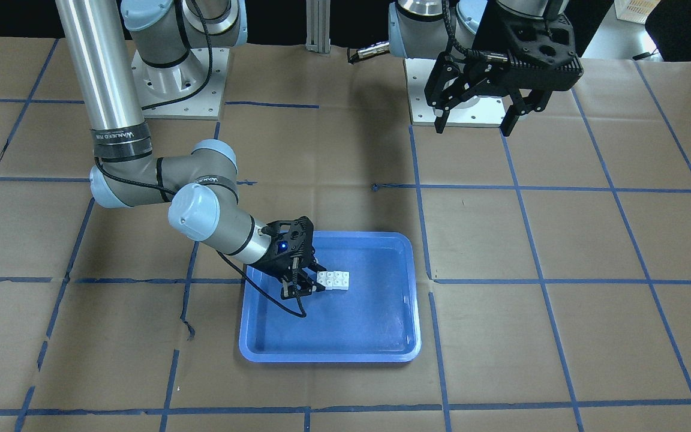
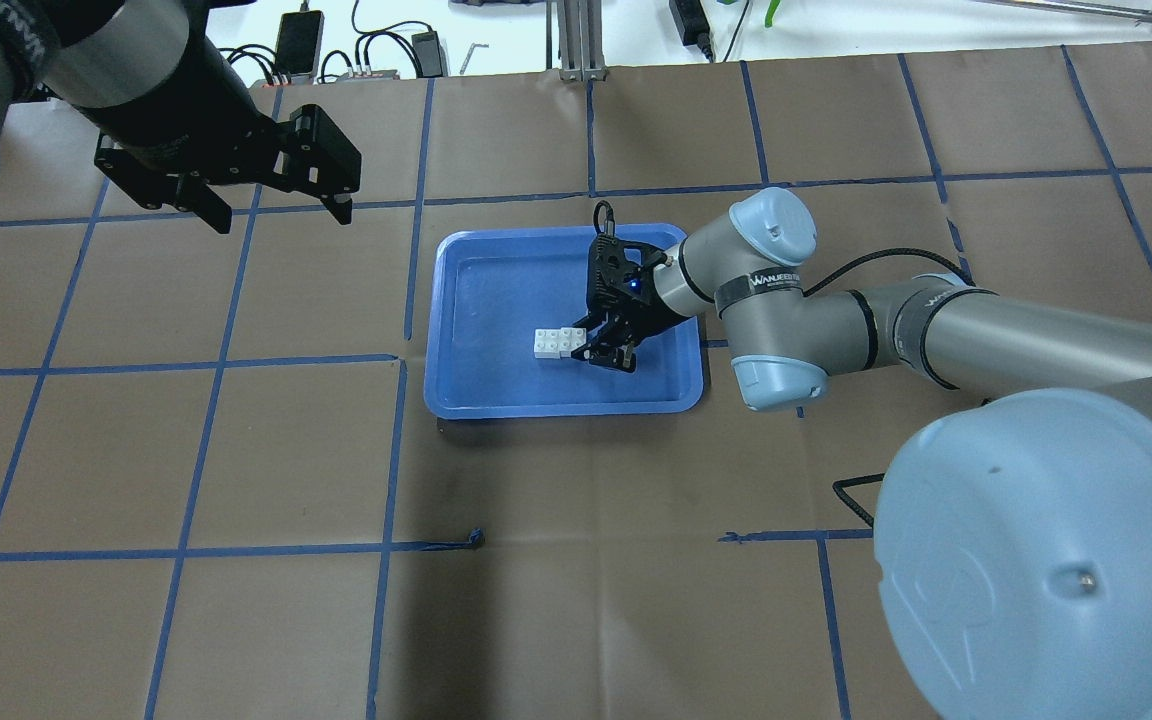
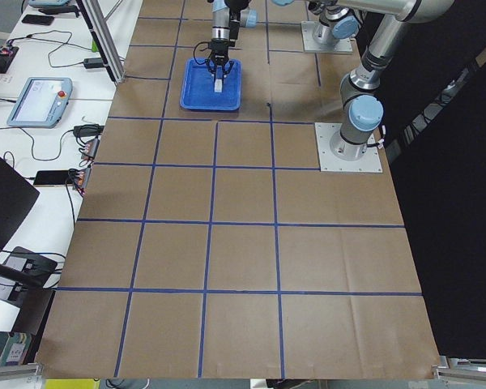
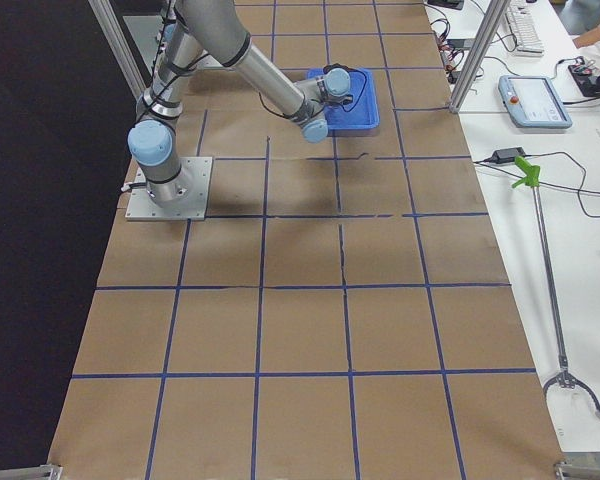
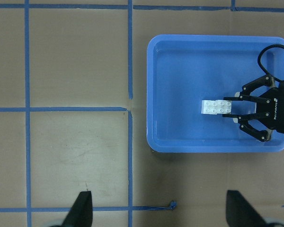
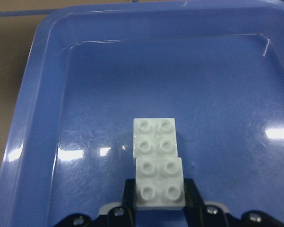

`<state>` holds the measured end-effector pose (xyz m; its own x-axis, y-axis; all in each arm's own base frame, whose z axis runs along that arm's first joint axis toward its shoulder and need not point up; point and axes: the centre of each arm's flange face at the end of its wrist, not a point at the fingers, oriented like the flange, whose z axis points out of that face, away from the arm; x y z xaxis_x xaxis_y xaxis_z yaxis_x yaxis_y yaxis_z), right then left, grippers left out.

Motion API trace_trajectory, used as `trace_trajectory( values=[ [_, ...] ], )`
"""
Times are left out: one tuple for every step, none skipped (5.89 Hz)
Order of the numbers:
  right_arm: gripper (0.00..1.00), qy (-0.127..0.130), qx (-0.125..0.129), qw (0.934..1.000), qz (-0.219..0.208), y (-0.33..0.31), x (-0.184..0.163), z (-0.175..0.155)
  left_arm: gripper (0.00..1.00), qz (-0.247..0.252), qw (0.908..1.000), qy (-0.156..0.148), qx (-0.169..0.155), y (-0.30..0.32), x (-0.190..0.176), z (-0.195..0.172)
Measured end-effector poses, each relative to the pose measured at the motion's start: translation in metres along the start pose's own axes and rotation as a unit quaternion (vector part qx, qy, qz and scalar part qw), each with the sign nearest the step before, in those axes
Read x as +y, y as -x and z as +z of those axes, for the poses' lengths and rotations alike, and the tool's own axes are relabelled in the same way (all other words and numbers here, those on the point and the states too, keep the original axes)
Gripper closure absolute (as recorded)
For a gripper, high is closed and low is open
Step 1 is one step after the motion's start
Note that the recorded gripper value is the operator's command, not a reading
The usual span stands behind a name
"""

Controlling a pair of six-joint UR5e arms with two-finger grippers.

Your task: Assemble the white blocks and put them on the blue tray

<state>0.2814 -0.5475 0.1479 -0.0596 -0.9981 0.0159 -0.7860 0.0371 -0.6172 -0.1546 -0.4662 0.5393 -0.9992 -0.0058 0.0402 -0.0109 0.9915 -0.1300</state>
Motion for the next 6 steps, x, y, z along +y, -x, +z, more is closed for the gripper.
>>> trace_trajectory(
  values=[
    [0.67, 0.000, -0.001, 1.0000, 0.000, 0.0004, 0.0000, 0.0007, 0.00, -0.001, 1.0000, -0.001, 0.001, 0.0004, -0.0004, -0.0004],
    [0.67, 0.001, -0.003, 1.0000, 0.001, 0.0009, 0.0004, 0.0013, 0.00, -0.002, 1.0000, -0.001, 0.003, 0.0005, -0.0007, -0.0006],
    [0.67, 0.001, -0.004, 1.0000, 0.002, 0.0018, 0.0012, 0.0018, 0.00, -0.002, 1.0000, -0.001, 0.003, 0.0006, -0.0007, -0.0007],
    [0.67, 0.001, -0.004, 1.0000, 0.003, 0.0027, 0.0020, 0.0020, 0.00, -0.002, 1.0000, -0.002, 0.004, 0.0006, -0.0008, -0.0008],
    [0.67, 0.001, -0.005, 1.0000, 0.003, 0.0031, 0.0021, 0.0022, 0.00, -0.002, 1.0000, -0.002, 0.004, 0.0006, -0.0008, -0.0007],
    [0.67, 0.001, -0.004, 1.0000, 0.003, 0.0033, 0.0019, 0.0022, 0.00, -0.002, 1.0000, -0.002, 0.004, 0.0006, -0.0008, -0.0008]
  ],
)
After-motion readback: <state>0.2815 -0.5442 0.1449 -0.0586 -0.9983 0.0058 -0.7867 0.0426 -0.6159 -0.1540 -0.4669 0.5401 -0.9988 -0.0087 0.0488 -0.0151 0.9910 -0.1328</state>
